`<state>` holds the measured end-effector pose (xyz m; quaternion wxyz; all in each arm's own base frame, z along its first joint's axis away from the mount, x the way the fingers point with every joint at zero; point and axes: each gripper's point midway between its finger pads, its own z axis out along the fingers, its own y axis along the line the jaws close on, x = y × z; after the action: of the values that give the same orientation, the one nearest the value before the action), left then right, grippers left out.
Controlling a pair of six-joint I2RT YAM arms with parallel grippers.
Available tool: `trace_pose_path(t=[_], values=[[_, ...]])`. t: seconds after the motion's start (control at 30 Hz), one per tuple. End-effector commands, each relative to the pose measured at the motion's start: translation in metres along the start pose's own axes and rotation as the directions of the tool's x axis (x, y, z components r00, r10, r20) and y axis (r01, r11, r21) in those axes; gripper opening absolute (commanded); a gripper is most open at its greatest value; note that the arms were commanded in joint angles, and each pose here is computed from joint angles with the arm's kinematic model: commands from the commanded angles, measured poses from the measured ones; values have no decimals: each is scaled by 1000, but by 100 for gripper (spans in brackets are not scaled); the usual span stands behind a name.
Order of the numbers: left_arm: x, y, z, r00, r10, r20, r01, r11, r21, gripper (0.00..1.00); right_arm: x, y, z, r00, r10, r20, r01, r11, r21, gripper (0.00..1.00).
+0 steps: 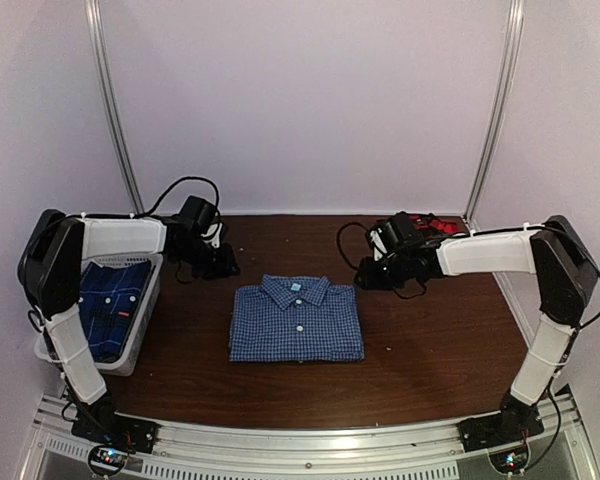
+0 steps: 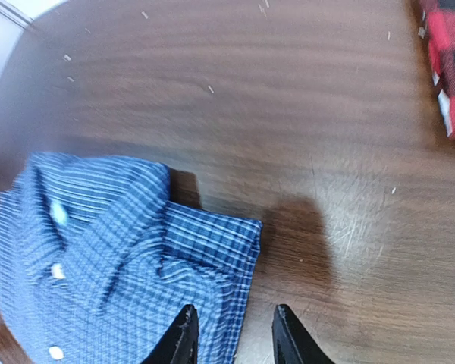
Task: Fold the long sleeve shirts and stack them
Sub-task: Smooth out the square-folded shirt at the center of the board, then move the square-folded shirt to the center of the board.
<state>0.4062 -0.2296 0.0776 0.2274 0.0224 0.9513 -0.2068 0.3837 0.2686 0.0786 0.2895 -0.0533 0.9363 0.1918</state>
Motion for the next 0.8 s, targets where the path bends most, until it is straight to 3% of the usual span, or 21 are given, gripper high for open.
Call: trace_pose_path(t=[0.0,0.23,0.37,0.77], values=[[-19,-36,-39,994,66,90,-68,998,16,34,-10,15,-35,998,-18,61,19,1000,-17,34],[22,-128,-32,994,94,47,-103,967,233,34,16,53,-35,999,-29,29,32,993,-114,30],[48,-168,-15,995,102,-6,-94,936,339,34,37,53,-21,1000,-17,-14,15,992,-129,27],[80,-181,39,991,69,-117,-16,914,405,31,94,20,10,993,19,-121,-28,997,-73,24]])
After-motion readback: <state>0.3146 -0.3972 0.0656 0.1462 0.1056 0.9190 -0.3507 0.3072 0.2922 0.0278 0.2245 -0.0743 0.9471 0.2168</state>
